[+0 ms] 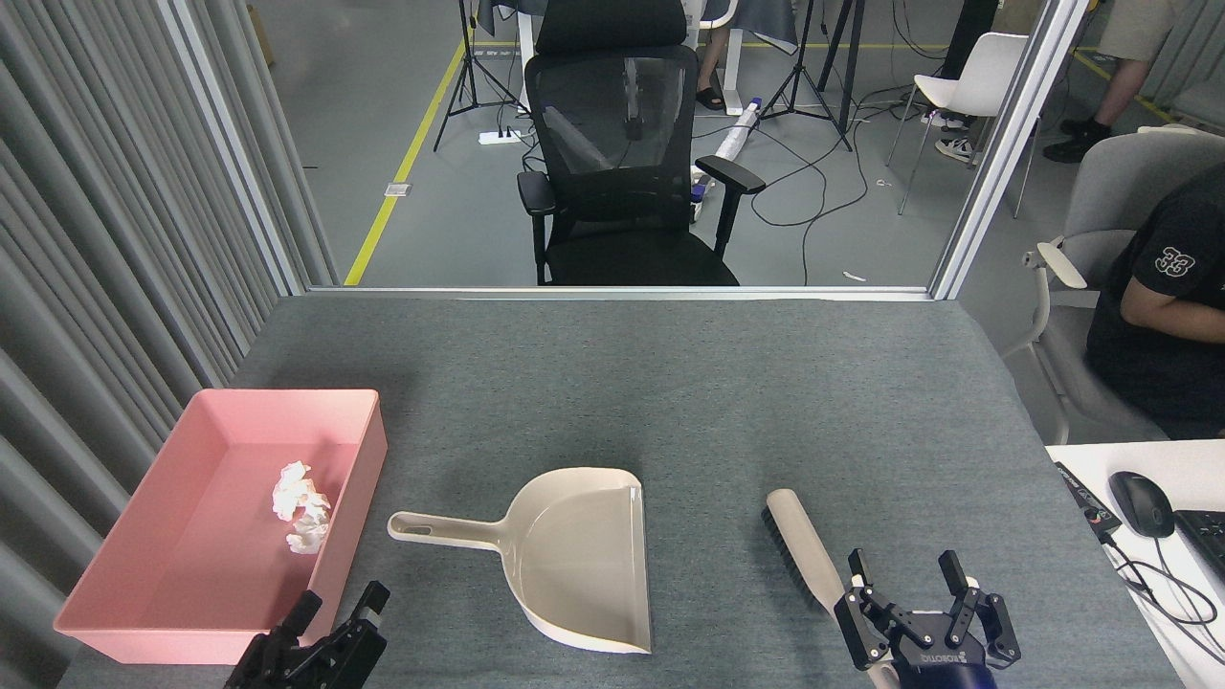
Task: Sweep and dump garbage into bin
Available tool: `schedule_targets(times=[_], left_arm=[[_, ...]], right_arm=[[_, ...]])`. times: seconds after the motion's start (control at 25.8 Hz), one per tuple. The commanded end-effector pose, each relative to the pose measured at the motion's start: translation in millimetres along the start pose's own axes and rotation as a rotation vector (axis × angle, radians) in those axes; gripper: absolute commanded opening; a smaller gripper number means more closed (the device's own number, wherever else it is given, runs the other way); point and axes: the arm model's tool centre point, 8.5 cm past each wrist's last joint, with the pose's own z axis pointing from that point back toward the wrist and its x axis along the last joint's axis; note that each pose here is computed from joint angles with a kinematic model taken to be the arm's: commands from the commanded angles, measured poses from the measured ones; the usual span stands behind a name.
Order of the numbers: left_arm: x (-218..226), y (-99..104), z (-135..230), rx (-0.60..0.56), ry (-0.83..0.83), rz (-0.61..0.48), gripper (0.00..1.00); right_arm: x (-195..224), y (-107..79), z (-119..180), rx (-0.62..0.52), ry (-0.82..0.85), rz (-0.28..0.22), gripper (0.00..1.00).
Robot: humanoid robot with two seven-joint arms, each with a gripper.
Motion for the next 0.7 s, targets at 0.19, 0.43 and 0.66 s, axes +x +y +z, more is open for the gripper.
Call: schedule_targets(times=[0.19, 0.43, 0.66], left_arm=[[-20.8, 74.5, -49.4, 0.104, 0.121, -0.385, 0.97], [-28.9, 71.1, -42.6, 0.111, 0.177, -0.363, 0.97], [-26.2, 60.2, -39.9, 0.11, 0.18, -0.347, 0.97]], right_arm=[[42.6, -16.9, -38.8, -0.042, -0.011, 0.037, 0.98], [74.0, -20.8, -56.2, -0.056, -0.02, 0.097, 0.98], [80.2, -19.8, -65.8, -0.053, -0.03, 0.089, 0.98]])
